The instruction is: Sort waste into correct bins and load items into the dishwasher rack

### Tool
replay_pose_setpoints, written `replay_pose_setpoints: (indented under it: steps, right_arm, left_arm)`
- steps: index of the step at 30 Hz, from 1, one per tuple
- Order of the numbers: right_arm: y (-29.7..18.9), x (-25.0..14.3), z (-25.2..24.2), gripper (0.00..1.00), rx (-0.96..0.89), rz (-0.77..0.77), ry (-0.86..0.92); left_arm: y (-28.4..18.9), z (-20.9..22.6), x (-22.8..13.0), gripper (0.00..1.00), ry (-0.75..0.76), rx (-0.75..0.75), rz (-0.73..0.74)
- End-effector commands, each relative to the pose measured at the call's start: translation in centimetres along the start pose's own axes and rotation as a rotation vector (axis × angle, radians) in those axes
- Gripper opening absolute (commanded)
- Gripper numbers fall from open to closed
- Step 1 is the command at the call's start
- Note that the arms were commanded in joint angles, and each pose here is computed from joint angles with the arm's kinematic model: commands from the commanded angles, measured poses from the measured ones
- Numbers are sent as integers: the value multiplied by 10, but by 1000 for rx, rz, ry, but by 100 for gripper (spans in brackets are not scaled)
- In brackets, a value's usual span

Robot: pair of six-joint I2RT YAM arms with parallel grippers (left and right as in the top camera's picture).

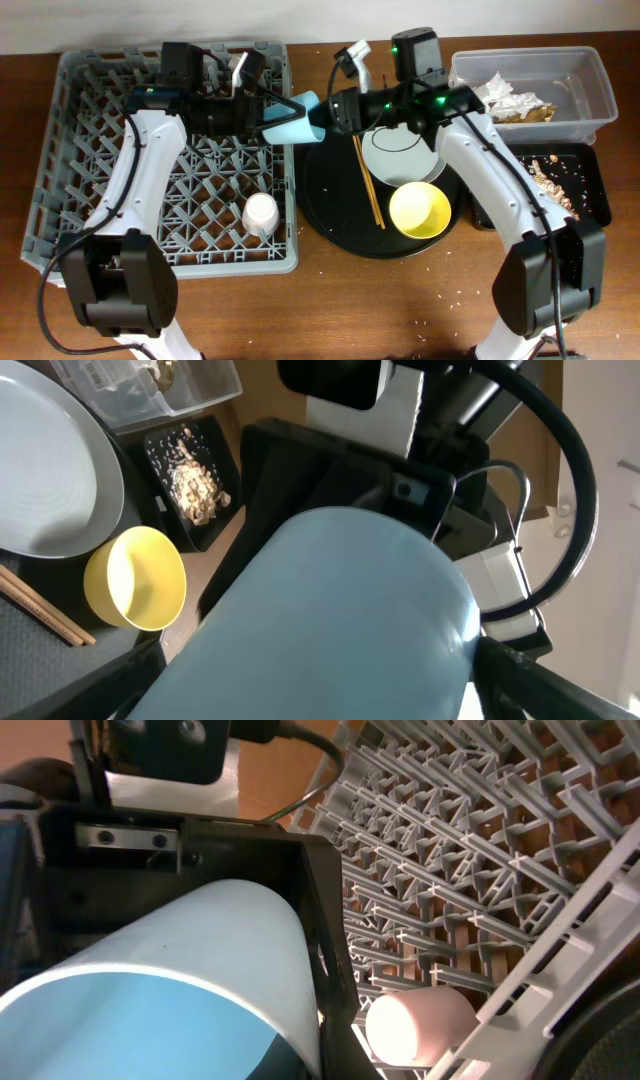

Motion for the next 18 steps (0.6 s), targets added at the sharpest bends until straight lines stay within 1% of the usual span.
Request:
replay_pose_setpoints:
  steps: [1,2,3,6,7,8,9,10,12,13,14,15,16,18]
  right_arm:
    - [14,0,10,4,-22,2,-23]
    - [14,1,9,4,-34,-8,-16]
    - [14,3,7,4,-51,-21,-22]
    - [14,6,0,4,-97,-41,-20]
    - [15,6,-1,6,-98,-41,-19]
    - [15,6,-1,31,-101,-41,-19]
    - [14,6,-1,64,-101,-42,-18]
    - [14,6,-1,77,-102,-41,-18]
    - [12,6,-4,86,-114,-46,-8]
    - [4,7,-15,90,-168,-61,25]
    - [-6,5,-31,91,-252,-73,79]
    - [-17,1,-45,92,-325,-71,112]
    - [-36,-7,-67,93,-450,-67,173]
    - [-55,-15,-86,93,-569,-56,201]
  left_arm:
    - [0,0,0,84,21,-4,-1]
    - [0,0,0,79,21,-4,-1]
    - [0,0,0,77,21,-4,-1]
    - [1,-1,-1,74,21,-5,3]
    - [3,-1,-1,68,21,-6,8]
    - [4,-1,-2,58,22,-5,9]
    - [4,6,-1,43,21,50,5]
    - [3,13,-1,43,9,114,1]
    - [-2,22,1,43,2,187,-14]
    - [-9,27,3,43,4,242,-33]
    - [-16,31,5,43,2,304,-50]
    - [-29,39,4,43,-7,456,-77]
    - [-47,44,0,44,-28,688,-106]
    - [-61,42,-6,48,-29,922,-128]
Point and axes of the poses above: each gripper's point midway between its finger pads, its own y axis out along the fingers, its own z axis along the line the jaws close on, x = y × z, the point moved 5 cm from there along -y, back along the fingers, and after that the axes turned 2 degrees about y, right-handed, at the moved point
